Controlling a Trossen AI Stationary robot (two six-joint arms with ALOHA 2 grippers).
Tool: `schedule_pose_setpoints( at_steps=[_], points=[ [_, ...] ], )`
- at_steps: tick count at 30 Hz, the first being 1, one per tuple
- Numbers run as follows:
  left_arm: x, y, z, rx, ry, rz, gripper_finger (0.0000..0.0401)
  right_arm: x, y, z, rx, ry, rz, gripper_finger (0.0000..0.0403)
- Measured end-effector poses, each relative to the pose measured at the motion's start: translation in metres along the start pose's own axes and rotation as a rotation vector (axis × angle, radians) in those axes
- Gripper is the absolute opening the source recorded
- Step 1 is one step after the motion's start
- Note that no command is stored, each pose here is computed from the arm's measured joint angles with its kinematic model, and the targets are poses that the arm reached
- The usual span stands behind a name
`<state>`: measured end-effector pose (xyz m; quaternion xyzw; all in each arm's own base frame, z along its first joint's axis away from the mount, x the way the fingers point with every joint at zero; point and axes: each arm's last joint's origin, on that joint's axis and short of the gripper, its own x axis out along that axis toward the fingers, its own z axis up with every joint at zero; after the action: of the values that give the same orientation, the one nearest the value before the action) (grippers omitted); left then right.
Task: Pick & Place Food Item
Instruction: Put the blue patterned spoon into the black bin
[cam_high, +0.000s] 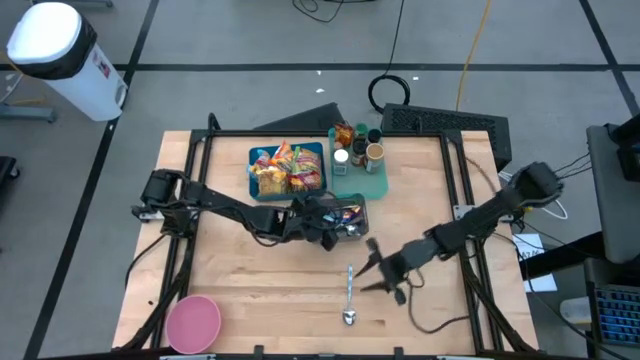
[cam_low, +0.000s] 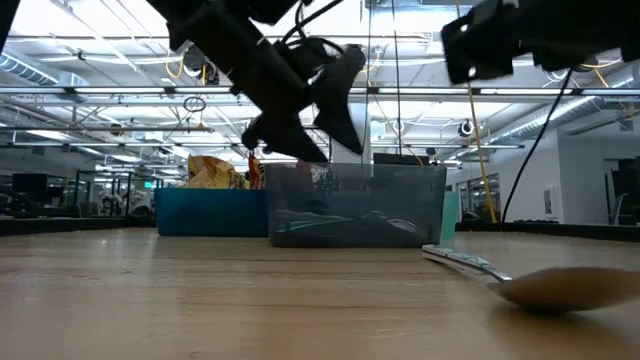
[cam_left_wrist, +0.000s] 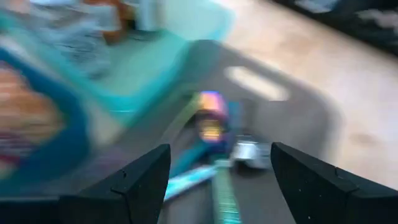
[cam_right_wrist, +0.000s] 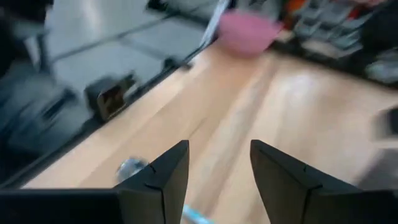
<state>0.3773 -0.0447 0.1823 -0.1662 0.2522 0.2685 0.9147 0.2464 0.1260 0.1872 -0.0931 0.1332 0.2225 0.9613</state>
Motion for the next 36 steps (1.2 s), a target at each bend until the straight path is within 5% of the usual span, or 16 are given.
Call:
schedule_pose_setpoints(
  at_steps=[7,12,17,26,31,36],
  points=[
    [-0.026,-0.009,0.035,-0.146,-0.010,-0.340,0.0281,0.050,0.002,-0.030,-0.048,0.222,0.069,0.0165],
    [-0.046,-0.014,0.051,-0.117,-0.096,-0.439,0.0279,0.066,-0.008,-0.053,-0.092,0.349,0.055,0.0155],
    [-0.054,-0.017,0.054,-0.082,-0.122,-0.463,0.0282,0.061,-0.019,-0.069,-0.052,0.529,0.048,0.0148],
    [-0.052,-0.015,0.050,-0.035,-0.087,-0.430,0.0283,0.046,-0.018,-0.082,0.193,0.749,-0.014,0.0099],
    [-0.051,-0.013,0.051,-0.018,-0.095,-0.425,0.0283,0.046,-0.011,-0.083,0.203,0.762,-0.019,0.0023],
    [-0.051,-0.013,0.051,0.015,-0.104,-0.422,0.0283,0.037,-0.005,-0.065,0.168,0.725,-0.032,0.0015]
  ],
)
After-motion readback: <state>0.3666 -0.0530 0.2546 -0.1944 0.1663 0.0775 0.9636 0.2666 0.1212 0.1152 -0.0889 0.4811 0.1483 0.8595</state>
